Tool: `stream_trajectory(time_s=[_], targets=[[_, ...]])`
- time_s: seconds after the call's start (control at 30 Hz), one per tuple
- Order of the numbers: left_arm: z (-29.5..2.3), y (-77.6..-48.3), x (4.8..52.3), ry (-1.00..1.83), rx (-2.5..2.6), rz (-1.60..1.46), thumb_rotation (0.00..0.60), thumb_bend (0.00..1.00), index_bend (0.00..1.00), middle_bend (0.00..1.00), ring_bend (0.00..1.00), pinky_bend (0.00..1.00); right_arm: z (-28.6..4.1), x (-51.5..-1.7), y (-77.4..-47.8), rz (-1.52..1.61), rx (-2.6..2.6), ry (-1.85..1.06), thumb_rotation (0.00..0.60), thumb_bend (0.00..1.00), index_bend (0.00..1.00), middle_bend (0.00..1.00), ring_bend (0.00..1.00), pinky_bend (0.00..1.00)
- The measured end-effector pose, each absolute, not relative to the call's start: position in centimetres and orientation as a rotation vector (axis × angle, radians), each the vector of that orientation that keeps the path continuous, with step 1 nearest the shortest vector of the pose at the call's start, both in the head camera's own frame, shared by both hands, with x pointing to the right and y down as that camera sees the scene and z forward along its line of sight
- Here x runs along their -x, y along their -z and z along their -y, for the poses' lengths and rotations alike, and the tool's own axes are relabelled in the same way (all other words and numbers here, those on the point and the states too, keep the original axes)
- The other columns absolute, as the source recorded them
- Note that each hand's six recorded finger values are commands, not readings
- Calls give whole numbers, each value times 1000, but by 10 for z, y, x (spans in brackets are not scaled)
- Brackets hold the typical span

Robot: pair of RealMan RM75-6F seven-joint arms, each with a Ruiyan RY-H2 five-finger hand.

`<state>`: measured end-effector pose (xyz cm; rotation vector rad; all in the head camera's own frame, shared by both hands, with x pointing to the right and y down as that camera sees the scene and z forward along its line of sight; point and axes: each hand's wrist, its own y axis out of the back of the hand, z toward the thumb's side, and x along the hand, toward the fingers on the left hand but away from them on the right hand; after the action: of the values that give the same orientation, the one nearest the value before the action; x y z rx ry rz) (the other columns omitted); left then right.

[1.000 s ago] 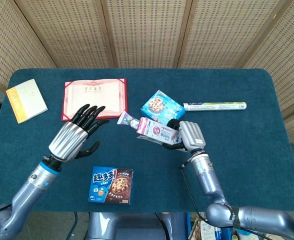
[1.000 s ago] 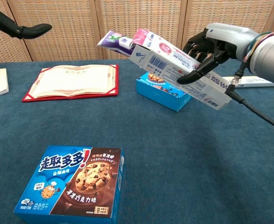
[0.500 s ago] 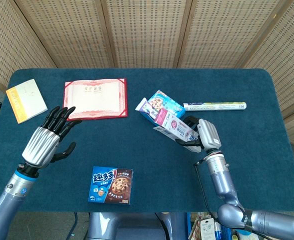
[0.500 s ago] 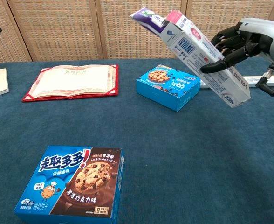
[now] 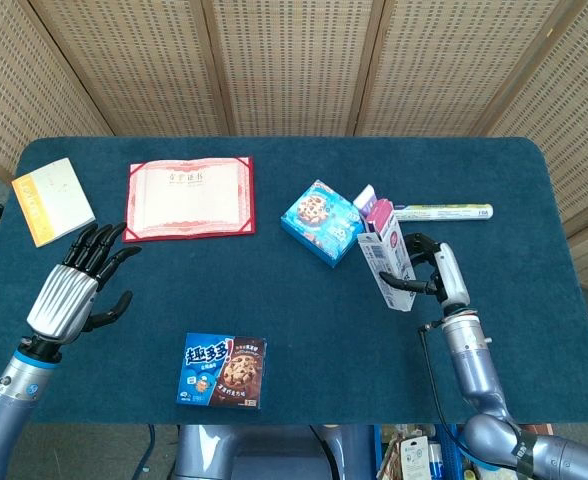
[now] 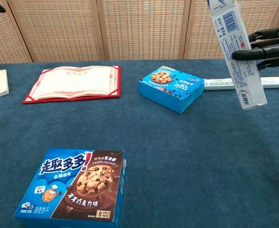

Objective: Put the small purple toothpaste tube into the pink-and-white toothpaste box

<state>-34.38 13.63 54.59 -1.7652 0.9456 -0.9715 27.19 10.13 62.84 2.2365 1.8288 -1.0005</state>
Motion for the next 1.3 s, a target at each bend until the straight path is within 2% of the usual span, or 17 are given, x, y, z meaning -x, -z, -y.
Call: stream_trajectory(time_s=[0.3,0.43,0.7,1.0,1.3], targets=[[-136,-545,344,965,1766,-949,600,419,177,0,0,0,-100,-278,-624,-1876,-2168,741,600,182,646,540,439,485],[-137,-545,344,970,1765,-936,600,419,177,0,0,0,-98,-284,-622,-1911,-2225,797,600,183,646,540,439,485],[-141,-554,350,1041,1765,-880,600,418,177,0,0,0,-105,-298,-624,-1848,-2515,1306,600,183,646,539,439,485],[-142,-556,355,1066,1763,-872,600,418,177,0,0,0,-133,-311,-637,-1566,-2701,1932,600,182,646,525,439,485],[-145,-559,359,1077,1765,-861,600,418,177,0,0,0,-169,-327,-653,-1405,-2665,2114,600,182,646,501,439,435]])
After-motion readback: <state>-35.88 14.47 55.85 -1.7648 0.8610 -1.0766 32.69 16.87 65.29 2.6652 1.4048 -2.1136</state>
